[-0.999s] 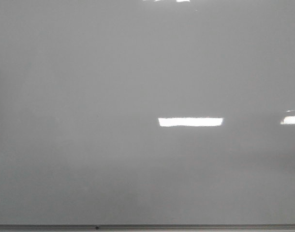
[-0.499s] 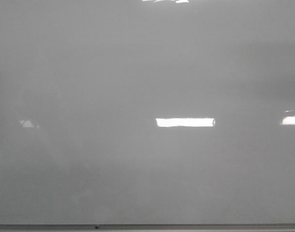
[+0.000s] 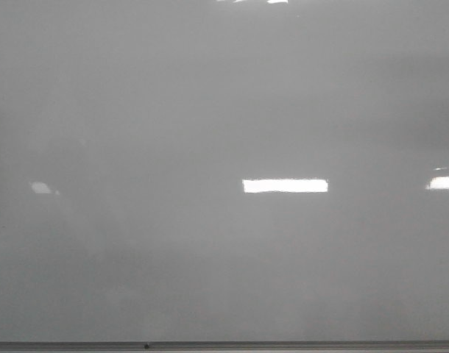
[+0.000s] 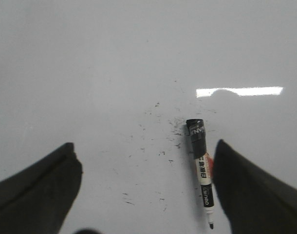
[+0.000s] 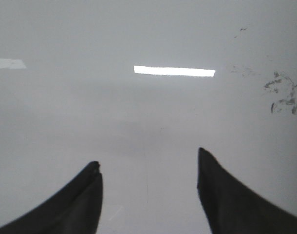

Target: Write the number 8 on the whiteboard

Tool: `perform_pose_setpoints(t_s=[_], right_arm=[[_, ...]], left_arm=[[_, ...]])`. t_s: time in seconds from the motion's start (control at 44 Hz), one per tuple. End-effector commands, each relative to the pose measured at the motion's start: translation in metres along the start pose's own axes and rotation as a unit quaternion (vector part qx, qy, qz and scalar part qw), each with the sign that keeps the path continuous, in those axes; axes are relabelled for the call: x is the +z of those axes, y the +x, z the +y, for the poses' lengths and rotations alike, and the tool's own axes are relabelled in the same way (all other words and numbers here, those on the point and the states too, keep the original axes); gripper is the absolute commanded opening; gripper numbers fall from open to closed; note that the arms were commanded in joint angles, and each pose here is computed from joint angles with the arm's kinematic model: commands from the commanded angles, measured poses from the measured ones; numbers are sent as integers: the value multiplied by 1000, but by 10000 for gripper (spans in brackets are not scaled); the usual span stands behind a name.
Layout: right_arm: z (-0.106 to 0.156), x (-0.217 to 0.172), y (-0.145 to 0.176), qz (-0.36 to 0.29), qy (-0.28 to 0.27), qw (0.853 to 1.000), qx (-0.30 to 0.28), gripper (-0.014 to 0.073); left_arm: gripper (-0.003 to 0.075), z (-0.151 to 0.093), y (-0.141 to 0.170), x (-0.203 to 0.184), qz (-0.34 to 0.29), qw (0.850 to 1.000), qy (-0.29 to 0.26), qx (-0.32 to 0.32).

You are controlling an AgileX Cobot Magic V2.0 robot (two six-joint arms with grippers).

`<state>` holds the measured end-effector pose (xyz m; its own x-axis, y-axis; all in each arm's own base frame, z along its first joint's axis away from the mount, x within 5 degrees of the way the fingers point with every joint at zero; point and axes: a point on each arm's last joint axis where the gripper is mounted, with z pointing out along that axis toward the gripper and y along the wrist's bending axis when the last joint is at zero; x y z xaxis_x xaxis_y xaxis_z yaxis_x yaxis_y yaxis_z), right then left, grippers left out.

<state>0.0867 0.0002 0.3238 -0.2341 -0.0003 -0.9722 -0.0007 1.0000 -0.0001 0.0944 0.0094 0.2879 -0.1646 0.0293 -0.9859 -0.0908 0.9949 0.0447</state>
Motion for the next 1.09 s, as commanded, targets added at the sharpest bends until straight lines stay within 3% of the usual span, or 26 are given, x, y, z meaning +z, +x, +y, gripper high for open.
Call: perform_pose_setpoints(t_s=[0.0, 0.114, 0.386, 0.749, 0.931, 1.067], right_arm=[[-1, -2, -18, -49, 7, 999, 4, 541], [-1, -2, -18, -48, 6, 999, 4, 540], [-1, -2, -17, -46, 6, 999, 4, 540], [-1, -2, -17, -44, 6, 999, 4, 540], [-1, -2, -17, -44, 5, 999, 3, 540], [-1, -2, -17, -44, 5, 999, 3, 540]], left_arm=[[665, 0, -17, 0, -43, 997, 5, -58], [662, -5, -11, 10, -4, 996, 29, -90], [662, -41, 4, 67, 117, 983, 120, -69], [660, -50, 59, 145, 190, 977, 65, -67], [656, -54, 72, 166, 161, 984, 51, -58], [599, -60, 77, 171, 150, 986, 58, -48]])
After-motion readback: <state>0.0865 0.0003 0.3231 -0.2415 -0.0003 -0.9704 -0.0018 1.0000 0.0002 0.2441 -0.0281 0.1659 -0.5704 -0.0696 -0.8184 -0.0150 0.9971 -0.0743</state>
